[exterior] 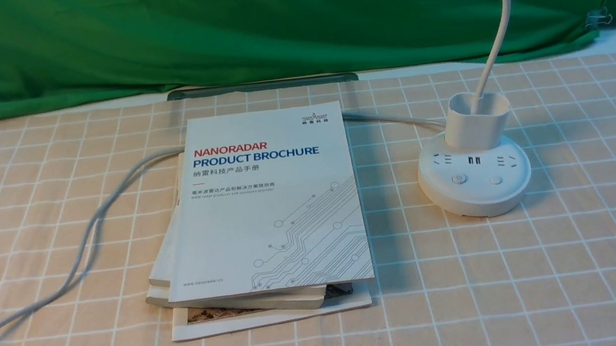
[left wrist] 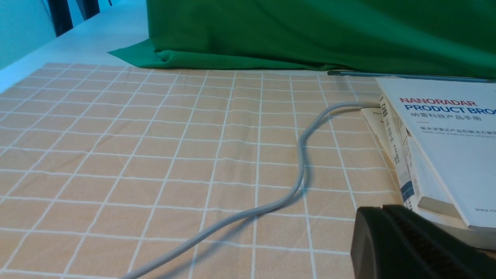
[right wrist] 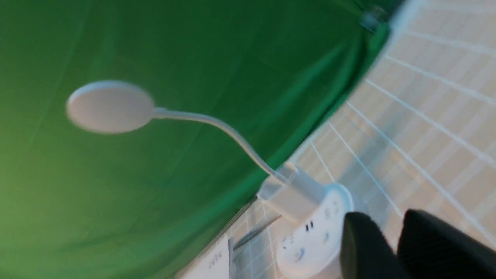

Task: Turn on the table lamp on the light coffee tablecloth with your hand.
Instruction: 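Press the button on the base of the white desk lamp with the right gripper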

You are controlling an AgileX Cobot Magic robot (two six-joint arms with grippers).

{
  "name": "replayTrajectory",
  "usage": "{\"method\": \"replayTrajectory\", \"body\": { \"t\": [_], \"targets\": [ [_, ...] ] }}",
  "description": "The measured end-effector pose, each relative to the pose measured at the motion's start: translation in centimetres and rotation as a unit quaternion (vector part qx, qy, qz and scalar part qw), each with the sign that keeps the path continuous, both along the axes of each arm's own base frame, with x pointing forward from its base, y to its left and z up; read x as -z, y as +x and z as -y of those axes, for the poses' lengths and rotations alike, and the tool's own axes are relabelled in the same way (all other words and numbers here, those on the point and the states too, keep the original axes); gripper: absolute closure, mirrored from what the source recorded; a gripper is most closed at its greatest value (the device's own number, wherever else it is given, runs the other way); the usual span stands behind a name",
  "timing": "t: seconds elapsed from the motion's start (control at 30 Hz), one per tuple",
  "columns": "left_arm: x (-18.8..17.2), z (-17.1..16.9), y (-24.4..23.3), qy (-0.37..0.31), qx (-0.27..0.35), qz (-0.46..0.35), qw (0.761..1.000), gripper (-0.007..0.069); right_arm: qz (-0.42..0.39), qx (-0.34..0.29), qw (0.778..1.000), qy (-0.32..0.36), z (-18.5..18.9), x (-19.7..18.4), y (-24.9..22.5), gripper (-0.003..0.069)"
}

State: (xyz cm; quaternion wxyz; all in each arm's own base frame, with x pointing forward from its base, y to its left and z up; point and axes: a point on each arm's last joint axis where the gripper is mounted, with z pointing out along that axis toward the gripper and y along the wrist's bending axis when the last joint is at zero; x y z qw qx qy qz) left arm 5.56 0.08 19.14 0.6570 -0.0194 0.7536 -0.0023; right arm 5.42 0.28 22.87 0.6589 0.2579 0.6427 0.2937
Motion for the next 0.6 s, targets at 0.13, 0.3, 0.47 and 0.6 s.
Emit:
{"method": "replayTrajectory", "body": {
  "t": [0.13,0.3,0.47,0.6],
  "targets": [
    [0.0,0.0,0.0,0.000,0.000,0.000,1.000,0.0604,-0.013,-0.040,0.977,-0.211,-0.6,-5.5,0.8,0.0623],
    [0.0,0.0,0.0,0.000,0.000,0.000,1.000,0.0604,-0.064,-0.111,0.904,-0.408,-1.6,-10.5,3.7,0.0630],
    [0.0,0.0,0.0,0.000,0.000,0.000,1.000,0.0604,-0.183,-0.229,0.808,-0.511,-3.1,-12.8,10.4,0.0630],
    [0.0,0.0,0.0,0.000,0.000,0.000,1.000,0.0604,-0.278,-0.283,0.777,-0.489,-3.8,-9.6,15.6,0.0631]
  ]
}}
